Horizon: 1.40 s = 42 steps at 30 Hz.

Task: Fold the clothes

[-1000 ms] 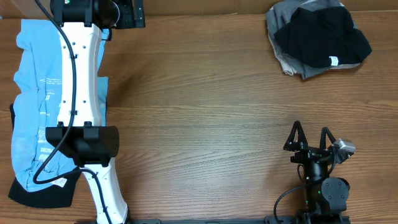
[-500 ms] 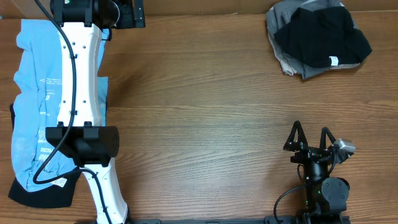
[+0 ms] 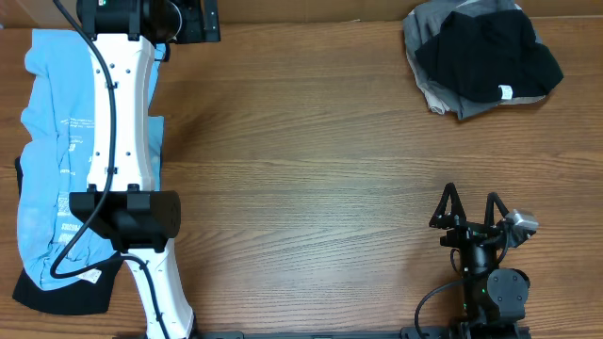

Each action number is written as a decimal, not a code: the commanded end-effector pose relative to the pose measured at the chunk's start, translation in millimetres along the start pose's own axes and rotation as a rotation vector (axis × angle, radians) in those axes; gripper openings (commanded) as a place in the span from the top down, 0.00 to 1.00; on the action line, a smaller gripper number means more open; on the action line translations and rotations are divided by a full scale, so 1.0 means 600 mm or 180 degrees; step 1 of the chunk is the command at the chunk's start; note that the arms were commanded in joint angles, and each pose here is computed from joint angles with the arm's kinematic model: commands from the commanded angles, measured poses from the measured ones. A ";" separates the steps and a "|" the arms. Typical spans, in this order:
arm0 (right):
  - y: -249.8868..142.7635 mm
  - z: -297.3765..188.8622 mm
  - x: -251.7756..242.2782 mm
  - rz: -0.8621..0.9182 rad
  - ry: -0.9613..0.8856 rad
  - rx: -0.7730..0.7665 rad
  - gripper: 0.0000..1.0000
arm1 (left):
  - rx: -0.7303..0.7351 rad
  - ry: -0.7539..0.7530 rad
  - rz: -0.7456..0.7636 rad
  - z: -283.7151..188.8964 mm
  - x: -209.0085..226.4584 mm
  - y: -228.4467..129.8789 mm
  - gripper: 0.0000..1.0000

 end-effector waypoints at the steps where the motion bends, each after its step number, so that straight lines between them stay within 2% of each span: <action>1: -0.003 0.000 0.003 -0.0031 0.0049 -0.0011 0.00 | -0.0152 -0.0052 0.0103 -0.042 -0.018 0.006 0.00; 6: -0.003 0.000 0.003 -0.0031 0.0049 -0.0011 0.00 | -0.0373 -0.0114 0.0127 -0.116 -0.027 0.009 0.00; 9: -0.003 0.000 0.003 -0.0031 0.0049 -0.0011 0.00 | -0.0332 -0.0103 0.0123 -0.142 -0.022 -0.019 0.00; 21: -0.003 0.000 0.003 -0.0031 0.0049 -0.0011 0.00 | 0.0620 0.0170 0.0026 -0.149 0.048 -0.258 0.00; 27: -0.003 0.000 0.003 -0.0031 0.0049 -0.0011 0.00 | 0.0785 0.0336 0.0020 -0.165 0.078 -0.340 0.00; 30: -0.003 0.000 0.003 -0.0031 0.0049 -0.0011 0.00 | 0.0538 0.0236 0.0039 -0.171 0.077 -0.343 0.00; 32: -0.003 0.000 0.003 -0.0031 0.0049 -0.0011 0.00 | 0.0207 0.0112 0.0067 -0.169 0.072 -0.334 0.00; 37: -0.003 0.000 0.003 -0.0031 0.0049 -0.0011 0.00 | -0.0844 -0.0436 0.0211 -0.166 0.050 -0.314 0.00; 42: -0.003 0.000 0.003 -0.0031 0.0049 -0.0011 0.00 | -0.1877 -0.0709 0.0330 -0.178 0.060 -0.335 0.00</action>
Point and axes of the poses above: each gripper's point midway between its finger pads, its own z axis out along the fingers, its own x axis along the line the jaws close on, y = z × x, the point moved 5 cm from there along -z, back along the fingers, and after that the axes turned 10 degrees about -z, right-handed, at the moved point
